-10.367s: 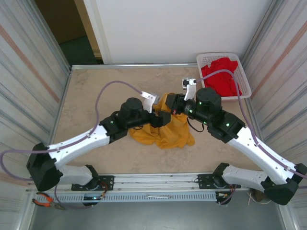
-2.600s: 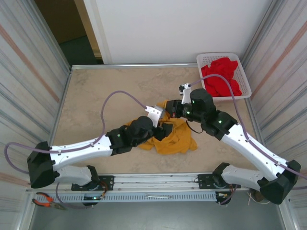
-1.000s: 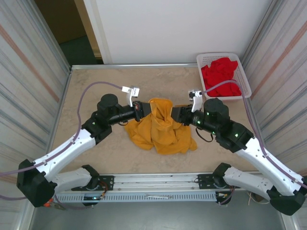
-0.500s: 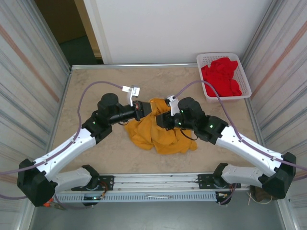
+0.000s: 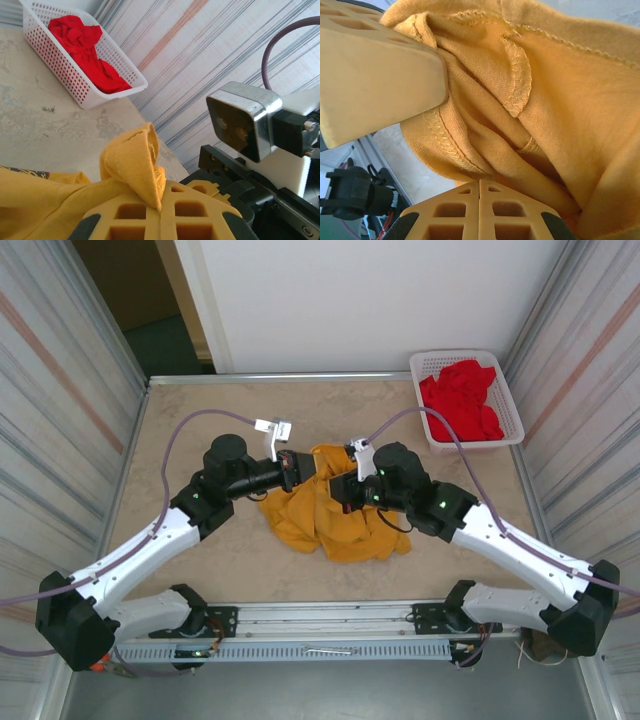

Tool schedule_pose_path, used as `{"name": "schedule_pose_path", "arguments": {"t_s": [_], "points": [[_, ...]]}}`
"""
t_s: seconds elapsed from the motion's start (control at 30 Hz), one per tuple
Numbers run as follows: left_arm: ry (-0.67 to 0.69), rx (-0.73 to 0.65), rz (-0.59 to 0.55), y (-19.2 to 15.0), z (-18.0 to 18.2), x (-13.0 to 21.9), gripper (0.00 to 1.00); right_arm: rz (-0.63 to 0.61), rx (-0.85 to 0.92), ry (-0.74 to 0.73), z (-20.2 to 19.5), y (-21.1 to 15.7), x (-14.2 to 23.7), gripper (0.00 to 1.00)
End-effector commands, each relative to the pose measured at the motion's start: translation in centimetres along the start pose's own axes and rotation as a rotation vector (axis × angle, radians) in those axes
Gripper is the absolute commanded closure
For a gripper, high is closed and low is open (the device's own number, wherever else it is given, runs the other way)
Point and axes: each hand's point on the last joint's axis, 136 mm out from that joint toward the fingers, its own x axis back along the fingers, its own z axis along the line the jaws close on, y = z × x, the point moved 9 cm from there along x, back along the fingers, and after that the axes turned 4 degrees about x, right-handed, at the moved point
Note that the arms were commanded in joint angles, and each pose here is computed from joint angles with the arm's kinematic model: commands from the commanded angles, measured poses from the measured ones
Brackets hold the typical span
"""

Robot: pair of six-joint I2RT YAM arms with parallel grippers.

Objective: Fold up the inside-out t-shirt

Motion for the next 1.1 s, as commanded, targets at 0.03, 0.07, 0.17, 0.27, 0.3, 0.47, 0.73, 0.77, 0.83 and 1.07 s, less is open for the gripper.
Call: {"name": "schedule_pose_path", "arguments": {"t_s": [0.03, 0.07, 0.17, 0.27, 0.3, 0.47, 0.73, 0.77, 0.83, 1.07], "points": [[-0.016, -0.023, -0.050, 1.5, -1.2, 0.7, 1.00, -0.102, 0.020, 0.027, 0.8, 1.2, 2.5, 1.00], [-0.013, -0.023, -0.052, 1.4, -1.2, 0.7, 1.00, -0.115, 0.021, 0.036, 1.0, 1.5, 2.9, 1.00], [-0.008, -0.021, -0.055, 1.5, -1.1, 0.7, 1.00, -0.167, 0.025, 0.056, 1.5, 2.3, 4.6, 1.00], [-0.004, -0.020, -0.051, 1.4, -1.0, 0.6, 1.00, -0.197, 0.027, 0.071, 1.9, 2.8, 5.6, 1.00], [-0.001, -0.020, -0.052, 1.4, -1.0, 0.6, 1.00, -0.209, 0.026, 0.078, 2.0, 3.0, 6.0, 1.00], [0.013, -0.014, -0.044, 1.3, -0.6, 0.4, 1.00, -0.279, 0.029, 0.126, 2.9, 4.3, 7.5, 1.00], [0.059, -0.024, -0.046, 1.7, -0.5, 0.7, 0.31, -0.239, 0.010, -0.064, 0.7, 4.2, 5.6, 1.00], [0.080, -0.025, -0.053, 1.7, -0.4, 1.0, 0.24, -0.237, -0.004, -0.075, 0.3, 4.3, 5.4, 1.00], [0.139, -0.026, -0.072, 1.7, 0.3, 1.9, 0.17, -0.251, -0.031, -0.076, -0.3, 4.7, 5.6, 1.00], [0.508, 0.122, -0.056, -0.6, 5.6, 5.5, 0.10, -0.106, -0.121, -0.231, -3.2, 1.6, 4.2, 0.79]]}}
